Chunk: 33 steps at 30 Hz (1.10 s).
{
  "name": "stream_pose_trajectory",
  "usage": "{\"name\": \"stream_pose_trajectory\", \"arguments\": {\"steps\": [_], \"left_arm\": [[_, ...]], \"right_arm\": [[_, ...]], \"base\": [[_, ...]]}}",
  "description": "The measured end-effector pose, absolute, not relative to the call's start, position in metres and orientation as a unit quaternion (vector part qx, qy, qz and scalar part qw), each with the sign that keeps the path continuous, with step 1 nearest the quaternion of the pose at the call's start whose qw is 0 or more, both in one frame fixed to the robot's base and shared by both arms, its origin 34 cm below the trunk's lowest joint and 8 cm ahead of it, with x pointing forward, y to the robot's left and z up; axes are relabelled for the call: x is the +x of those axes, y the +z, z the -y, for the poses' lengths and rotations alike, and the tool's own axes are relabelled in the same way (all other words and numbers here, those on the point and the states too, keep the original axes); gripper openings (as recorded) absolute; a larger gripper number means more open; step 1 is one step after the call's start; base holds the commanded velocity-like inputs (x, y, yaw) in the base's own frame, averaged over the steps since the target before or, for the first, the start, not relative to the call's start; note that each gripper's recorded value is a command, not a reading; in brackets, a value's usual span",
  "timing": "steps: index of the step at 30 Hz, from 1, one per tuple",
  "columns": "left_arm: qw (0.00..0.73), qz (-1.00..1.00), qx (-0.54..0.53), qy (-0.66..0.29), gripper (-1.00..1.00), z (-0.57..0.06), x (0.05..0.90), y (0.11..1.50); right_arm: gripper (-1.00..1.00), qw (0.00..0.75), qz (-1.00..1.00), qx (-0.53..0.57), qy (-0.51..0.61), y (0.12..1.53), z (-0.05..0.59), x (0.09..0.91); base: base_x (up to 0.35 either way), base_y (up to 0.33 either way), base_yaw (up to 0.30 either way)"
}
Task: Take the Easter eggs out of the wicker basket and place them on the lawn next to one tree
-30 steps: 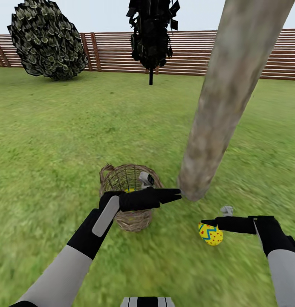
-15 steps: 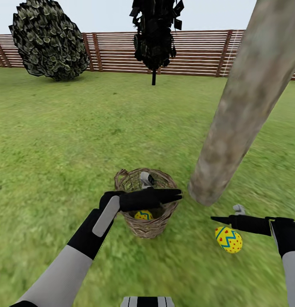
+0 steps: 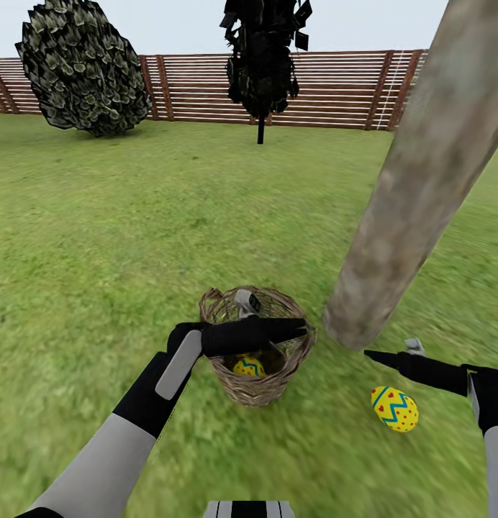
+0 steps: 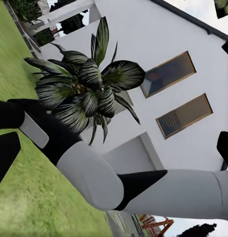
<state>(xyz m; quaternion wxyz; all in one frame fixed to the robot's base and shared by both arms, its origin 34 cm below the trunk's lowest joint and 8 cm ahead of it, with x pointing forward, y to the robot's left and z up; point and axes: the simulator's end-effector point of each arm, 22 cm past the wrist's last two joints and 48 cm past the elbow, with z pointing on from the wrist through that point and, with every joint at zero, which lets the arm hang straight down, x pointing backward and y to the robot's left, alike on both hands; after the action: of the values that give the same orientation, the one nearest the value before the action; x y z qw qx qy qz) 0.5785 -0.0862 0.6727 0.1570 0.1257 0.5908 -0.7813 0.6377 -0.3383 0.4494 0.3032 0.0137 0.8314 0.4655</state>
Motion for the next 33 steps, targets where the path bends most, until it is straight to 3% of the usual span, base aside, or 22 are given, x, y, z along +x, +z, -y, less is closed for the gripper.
{"name": "stream_pose_trajectory", "arguments": {"steps": [7, 33], "left_arm": [[0.178, -0.590, 0.149, -0.773, 1.00, 0.071, 0.577, 0.683], [0.206, -0.582, 0.185, -0.764, 1.00, 0.067, 0.558, 0.735]], "right_arm": [[1.00, 0.298, -0.831, 0.017, 0.469, 0.448, 0.335, 0.637], [1.00, 0.329, -0.819, -0.014, 0.470, 0.504, 0.329, 0.637]], "base": [[0.154, 0.184, 0.000], [0.001, 0.005, 0.000]]}}
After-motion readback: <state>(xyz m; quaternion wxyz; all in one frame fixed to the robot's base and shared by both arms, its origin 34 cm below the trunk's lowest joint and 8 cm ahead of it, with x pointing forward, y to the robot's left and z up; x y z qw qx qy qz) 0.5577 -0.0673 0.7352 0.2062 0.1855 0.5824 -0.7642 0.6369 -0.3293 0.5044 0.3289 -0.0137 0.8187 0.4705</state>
